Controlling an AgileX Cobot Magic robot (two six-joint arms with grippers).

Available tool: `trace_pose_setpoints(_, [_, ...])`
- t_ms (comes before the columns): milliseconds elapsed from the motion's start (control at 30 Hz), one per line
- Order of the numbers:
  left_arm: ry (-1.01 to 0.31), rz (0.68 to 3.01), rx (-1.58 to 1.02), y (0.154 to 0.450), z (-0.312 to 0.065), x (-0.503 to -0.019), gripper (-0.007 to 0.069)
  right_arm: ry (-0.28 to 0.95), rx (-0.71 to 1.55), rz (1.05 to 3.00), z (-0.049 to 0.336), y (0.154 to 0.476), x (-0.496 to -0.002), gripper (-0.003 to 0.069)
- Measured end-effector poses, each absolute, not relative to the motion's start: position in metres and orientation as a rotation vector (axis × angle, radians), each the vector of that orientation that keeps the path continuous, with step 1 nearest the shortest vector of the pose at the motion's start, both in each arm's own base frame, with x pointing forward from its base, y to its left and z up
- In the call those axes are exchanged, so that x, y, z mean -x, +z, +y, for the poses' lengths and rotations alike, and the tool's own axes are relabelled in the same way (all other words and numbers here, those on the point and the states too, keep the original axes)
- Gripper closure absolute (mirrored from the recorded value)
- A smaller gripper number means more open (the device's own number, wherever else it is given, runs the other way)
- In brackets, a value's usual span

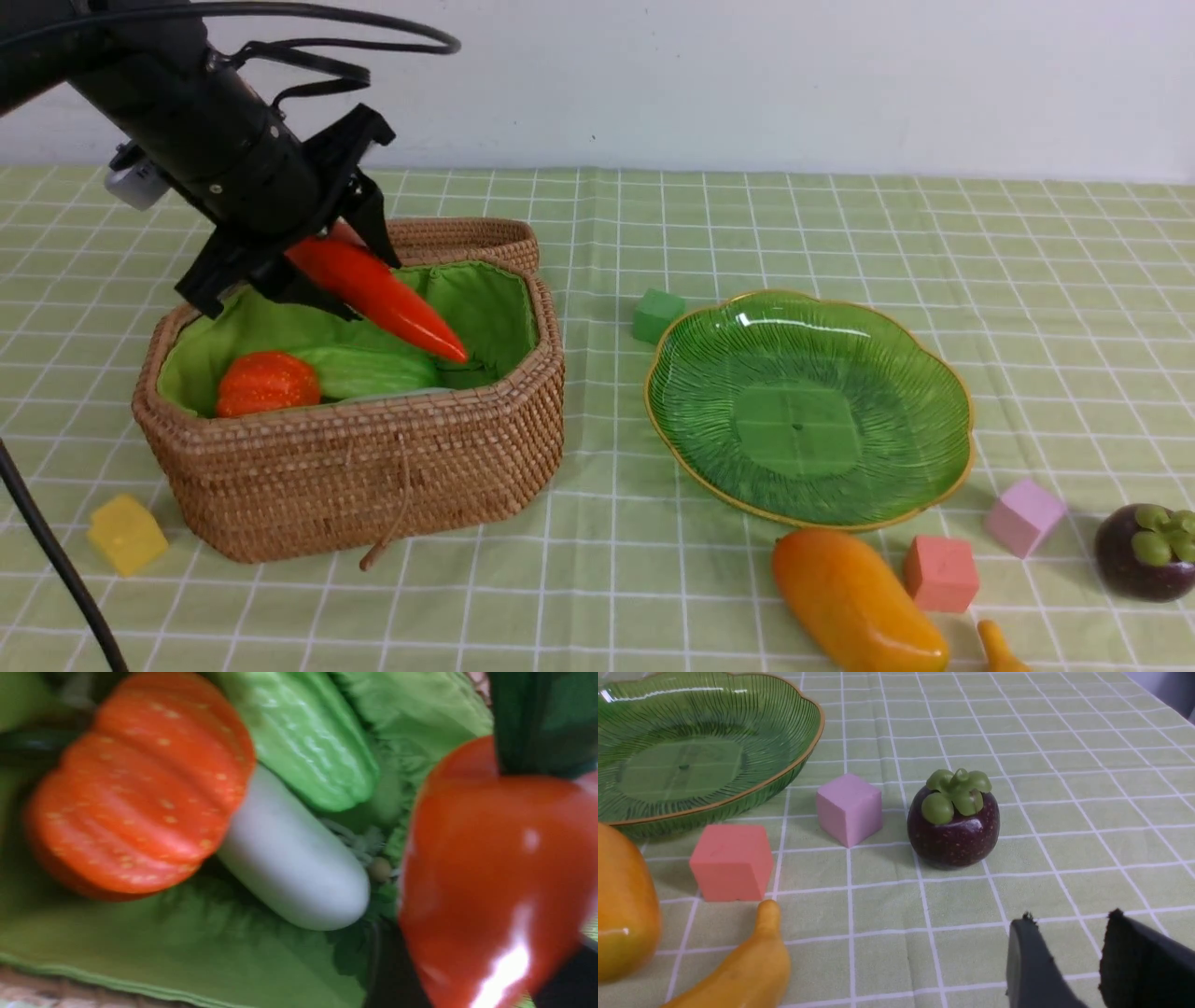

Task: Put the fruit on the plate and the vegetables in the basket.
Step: Use the left arm to grab a carrot and put it into the left basket, then use the right arm to grab a mangosteen and put it into the right plate

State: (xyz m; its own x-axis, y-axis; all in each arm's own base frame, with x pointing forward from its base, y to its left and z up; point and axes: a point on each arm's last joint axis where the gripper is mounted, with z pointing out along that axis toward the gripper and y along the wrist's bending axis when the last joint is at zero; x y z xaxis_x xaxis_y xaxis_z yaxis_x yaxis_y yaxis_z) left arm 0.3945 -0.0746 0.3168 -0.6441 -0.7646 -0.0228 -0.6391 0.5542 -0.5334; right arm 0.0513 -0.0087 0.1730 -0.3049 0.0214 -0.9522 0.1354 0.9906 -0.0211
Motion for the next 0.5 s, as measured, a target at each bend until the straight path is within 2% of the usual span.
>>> trace_pose_setpoints(133, [-0.745, 2.542, 1.149, 0.318, -0.076, -0.395, 0.0089, -0.113, -0.113, 1.879, -0.009, 0.173, -0.051, 0.0419])
trace_pose_setpoints(233, [-0.760, 2.574, 1.089, 0.318, -0.078, -0.393, 0.0050, -0.113, -0.113, 1.879, -0.009, 0.173, -0.051, 0.0419])
trace_pose_setpoints(400, [-0.767, 2.645, 0.916, 0.330, -0.080, -0.382, 0.0059, -0.113, -0.113, 1.879, -0.009, 0.173, -0.051, 0.0419])
trace_pose_setpoints(500, [-0.750, 2.650, 0.690, 0.363, -0.077, -0.355, 0.0130, -0.113, -0.113, 1.879, -0.009, 0.173, -0.051, 0.0419])
